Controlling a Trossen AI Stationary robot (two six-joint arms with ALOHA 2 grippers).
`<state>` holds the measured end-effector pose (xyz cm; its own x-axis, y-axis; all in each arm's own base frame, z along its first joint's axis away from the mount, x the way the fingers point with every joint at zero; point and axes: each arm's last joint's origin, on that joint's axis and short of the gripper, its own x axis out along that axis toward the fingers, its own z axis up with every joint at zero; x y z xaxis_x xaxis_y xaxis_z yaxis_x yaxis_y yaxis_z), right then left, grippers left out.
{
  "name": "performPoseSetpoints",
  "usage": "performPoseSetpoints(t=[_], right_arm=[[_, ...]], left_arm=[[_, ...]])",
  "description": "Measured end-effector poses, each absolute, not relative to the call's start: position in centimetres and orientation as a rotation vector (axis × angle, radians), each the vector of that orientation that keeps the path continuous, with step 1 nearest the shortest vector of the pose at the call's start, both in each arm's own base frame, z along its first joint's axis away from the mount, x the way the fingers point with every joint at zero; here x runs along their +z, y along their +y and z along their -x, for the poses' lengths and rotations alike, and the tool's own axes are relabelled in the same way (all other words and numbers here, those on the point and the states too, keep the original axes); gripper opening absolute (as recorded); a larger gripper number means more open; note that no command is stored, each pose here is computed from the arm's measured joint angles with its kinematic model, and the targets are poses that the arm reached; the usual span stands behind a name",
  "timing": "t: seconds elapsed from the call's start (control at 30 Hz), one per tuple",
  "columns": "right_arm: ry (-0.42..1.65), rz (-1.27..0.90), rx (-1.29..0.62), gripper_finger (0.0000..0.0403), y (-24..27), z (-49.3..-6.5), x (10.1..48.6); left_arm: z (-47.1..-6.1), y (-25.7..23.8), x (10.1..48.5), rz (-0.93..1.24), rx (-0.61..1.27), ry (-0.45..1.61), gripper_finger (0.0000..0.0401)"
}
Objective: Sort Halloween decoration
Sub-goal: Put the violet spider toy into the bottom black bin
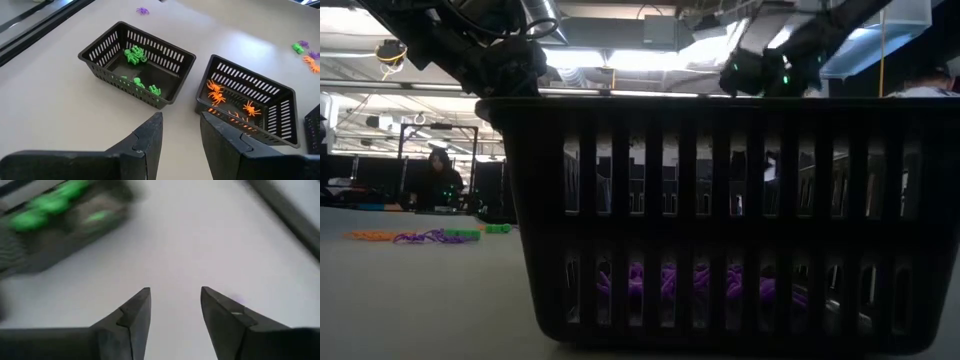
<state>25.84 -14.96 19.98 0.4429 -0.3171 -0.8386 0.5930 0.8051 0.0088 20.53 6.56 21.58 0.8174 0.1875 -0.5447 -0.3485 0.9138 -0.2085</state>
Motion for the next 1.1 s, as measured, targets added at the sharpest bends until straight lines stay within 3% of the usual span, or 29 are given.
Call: performPoseSetpoints(t=[0.23,0.67,0.77,1.03,1.1], right_arm=[[0.981,-0.48,-0.729,0.017,-19.3,-23.1,17.0],[1.105,-0.557,-0.688,0.0166,-20.3,-23.8,12.1],[1.102,-0.549,-0.697,0.014,-20.3,-23.8,12.3],[1.079,-0.511,-0.69,0.0015,-20.4,-23.9,13.9],[1.067,-0.494,-0.683,0.0005,-20.5,-24.0,14.4]], left_arm=[[-20.5,6.6,21.6,0.304,0.302,0.541,0.0124],[-20.6,6.6,21.7,0.302,0.305,0.533,0.0124],[-20.6,6.6,21.7,0.302,0.305,0.533,0.0124],[-20.6,6.6,21.7,0.302,0.305,0.533,0.0124],[-20.6,6.6,21.7,0.302,0.305,0.533,0.0124]])
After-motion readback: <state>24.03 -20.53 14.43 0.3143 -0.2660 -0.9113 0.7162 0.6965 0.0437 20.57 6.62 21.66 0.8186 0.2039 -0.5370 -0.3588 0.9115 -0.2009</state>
